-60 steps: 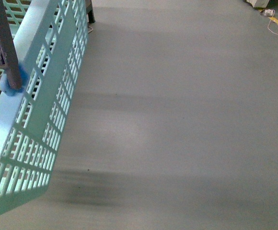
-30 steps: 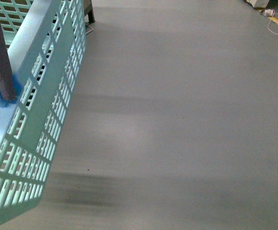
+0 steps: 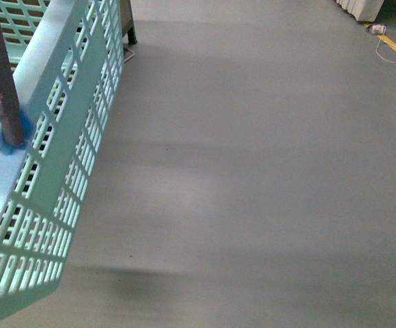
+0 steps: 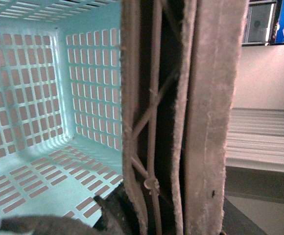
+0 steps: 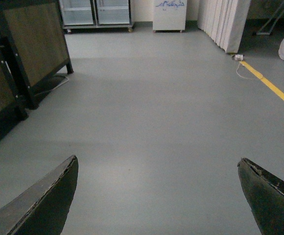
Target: Pick lemon and mango into basket
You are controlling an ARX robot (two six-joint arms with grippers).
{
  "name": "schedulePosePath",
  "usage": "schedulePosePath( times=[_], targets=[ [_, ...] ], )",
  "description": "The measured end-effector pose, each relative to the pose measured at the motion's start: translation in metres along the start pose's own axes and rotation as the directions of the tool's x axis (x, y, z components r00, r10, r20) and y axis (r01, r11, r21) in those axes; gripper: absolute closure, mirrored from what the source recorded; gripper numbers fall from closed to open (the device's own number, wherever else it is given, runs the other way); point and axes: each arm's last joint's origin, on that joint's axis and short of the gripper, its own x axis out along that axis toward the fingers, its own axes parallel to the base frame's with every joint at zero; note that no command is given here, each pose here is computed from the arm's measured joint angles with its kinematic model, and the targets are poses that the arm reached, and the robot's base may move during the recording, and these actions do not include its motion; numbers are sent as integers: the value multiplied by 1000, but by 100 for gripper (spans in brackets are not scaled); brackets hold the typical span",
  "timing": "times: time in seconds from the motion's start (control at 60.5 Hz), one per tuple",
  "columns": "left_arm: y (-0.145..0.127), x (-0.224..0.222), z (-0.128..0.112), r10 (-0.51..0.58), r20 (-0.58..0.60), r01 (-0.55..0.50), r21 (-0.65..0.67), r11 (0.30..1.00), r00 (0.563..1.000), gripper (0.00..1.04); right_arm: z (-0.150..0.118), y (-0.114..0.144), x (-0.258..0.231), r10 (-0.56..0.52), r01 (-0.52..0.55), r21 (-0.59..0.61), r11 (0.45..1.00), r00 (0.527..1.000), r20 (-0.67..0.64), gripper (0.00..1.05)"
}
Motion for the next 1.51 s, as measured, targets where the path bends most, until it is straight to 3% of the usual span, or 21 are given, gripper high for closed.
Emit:
schedulePosePath(
  times=[1.505],
  targets=[
    [0,0,0,0,2,0,2,1000,1000,89,0,0,0,0,0,0,1000,1000,0,9]
  ],
)
